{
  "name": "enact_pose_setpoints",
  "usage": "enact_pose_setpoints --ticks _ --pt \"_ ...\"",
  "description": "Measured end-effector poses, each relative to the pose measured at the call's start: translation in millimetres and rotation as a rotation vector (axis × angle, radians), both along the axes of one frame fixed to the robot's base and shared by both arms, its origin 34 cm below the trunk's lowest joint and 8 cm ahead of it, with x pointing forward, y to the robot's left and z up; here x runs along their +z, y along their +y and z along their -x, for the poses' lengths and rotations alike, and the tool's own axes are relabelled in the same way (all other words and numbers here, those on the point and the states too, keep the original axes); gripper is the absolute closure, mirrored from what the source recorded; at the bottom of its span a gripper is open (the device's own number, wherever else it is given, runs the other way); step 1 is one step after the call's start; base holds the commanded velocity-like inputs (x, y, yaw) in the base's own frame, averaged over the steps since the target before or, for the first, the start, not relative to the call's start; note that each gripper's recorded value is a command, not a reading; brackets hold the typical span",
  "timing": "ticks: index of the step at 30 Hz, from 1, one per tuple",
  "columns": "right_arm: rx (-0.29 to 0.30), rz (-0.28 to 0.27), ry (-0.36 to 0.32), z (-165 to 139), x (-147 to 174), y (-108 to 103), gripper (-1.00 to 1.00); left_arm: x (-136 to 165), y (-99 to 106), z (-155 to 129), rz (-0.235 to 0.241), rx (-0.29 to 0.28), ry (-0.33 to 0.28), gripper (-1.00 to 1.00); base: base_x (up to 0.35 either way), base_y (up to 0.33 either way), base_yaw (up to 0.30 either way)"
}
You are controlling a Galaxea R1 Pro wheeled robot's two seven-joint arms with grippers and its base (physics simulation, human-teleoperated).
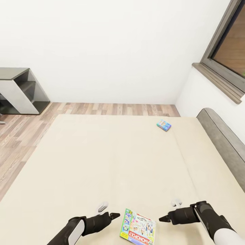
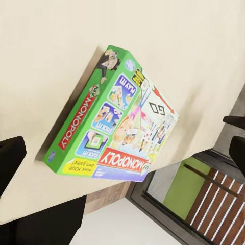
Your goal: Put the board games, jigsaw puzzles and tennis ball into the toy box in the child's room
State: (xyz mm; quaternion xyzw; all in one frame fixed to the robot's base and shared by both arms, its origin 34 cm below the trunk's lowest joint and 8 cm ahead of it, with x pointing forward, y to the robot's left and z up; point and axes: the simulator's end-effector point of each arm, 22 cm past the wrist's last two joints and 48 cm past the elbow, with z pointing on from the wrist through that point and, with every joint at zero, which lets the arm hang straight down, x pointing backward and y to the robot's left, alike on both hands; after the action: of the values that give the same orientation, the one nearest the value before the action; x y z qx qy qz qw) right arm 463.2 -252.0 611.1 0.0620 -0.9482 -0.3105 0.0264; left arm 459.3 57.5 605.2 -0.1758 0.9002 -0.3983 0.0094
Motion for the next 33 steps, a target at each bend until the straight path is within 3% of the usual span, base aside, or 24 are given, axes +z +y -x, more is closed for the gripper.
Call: enact_pose_setpoints --ticks 33 --pt "-0.005 0.004 0.006 0.4 -1.4 1.1 -1.00 -1.4 2.0 -1.8 -0.003 0.013 -0.005 -1.00 0.000 0.000 0.000"
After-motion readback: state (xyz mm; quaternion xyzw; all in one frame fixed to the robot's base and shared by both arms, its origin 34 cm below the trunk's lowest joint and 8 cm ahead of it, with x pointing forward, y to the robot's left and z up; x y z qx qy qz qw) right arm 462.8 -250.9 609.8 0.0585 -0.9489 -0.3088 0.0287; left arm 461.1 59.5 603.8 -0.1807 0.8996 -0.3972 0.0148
